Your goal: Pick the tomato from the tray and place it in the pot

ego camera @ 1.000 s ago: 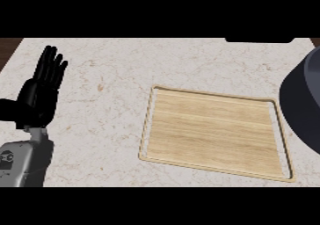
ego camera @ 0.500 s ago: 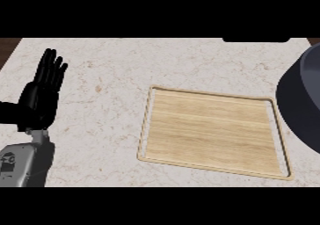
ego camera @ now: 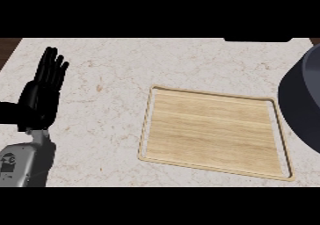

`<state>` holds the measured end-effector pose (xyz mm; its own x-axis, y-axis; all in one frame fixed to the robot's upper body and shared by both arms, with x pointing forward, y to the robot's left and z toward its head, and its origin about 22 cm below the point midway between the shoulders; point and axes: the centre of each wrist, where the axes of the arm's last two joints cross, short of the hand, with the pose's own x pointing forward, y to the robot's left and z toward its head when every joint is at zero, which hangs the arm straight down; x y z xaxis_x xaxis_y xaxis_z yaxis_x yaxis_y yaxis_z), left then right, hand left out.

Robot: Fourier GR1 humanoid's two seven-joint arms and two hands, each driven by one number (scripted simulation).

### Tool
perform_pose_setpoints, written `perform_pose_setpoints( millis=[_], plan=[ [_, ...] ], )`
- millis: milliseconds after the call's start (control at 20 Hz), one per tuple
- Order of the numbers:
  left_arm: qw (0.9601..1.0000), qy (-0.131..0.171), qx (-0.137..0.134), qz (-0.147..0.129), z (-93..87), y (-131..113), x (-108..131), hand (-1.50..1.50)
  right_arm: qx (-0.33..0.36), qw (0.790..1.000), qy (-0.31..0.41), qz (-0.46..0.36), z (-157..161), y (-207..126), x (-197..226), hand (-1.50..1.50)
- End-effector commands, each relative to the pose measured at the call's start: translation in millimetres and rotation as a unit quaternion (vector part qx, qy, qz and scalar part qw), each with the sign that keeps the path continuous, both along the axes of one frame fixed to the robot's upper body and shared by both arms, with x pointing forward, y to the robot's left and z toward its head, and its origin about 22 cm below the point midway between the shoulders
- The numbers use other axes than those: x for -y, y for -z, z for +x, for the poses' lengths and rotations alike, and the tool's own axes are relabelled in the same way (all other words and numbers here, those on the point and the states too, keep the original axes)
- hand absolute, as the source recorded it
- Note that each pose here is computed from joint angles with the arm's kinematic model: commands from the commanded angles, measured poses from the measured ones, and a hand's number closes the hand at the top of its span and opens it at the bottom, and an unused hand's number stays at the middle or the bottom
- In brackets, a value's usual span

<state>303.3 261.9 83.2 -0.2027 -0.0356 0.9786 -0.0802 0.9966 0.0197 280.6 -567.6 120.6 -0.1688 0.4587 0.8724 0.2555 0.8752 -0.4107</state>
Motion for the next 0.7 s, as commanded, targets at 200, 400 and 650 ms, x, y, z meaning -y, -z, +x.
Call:
perform_pose_setpoints(
  millis=[200,400,650],
  plan=[
    [0.9999,0.006,-0.003,-0.013,-1.3,-4,4,0.00,0.044,0.996,0.003,0.072,-47,-20,38,-1.50],
    [1.0000,0.001,-0.004,-0.002,-2.3,-5,-9,0.00,0.055,0.995,0.021,0.076,-63,-24,48,-1.50],
    [1.0000,0.006,0.005,-0.001,3.0,-1,-1,0.00,0.062,0.994,0.021,0.083,-73,-35,55,-1.50]
  ],
)
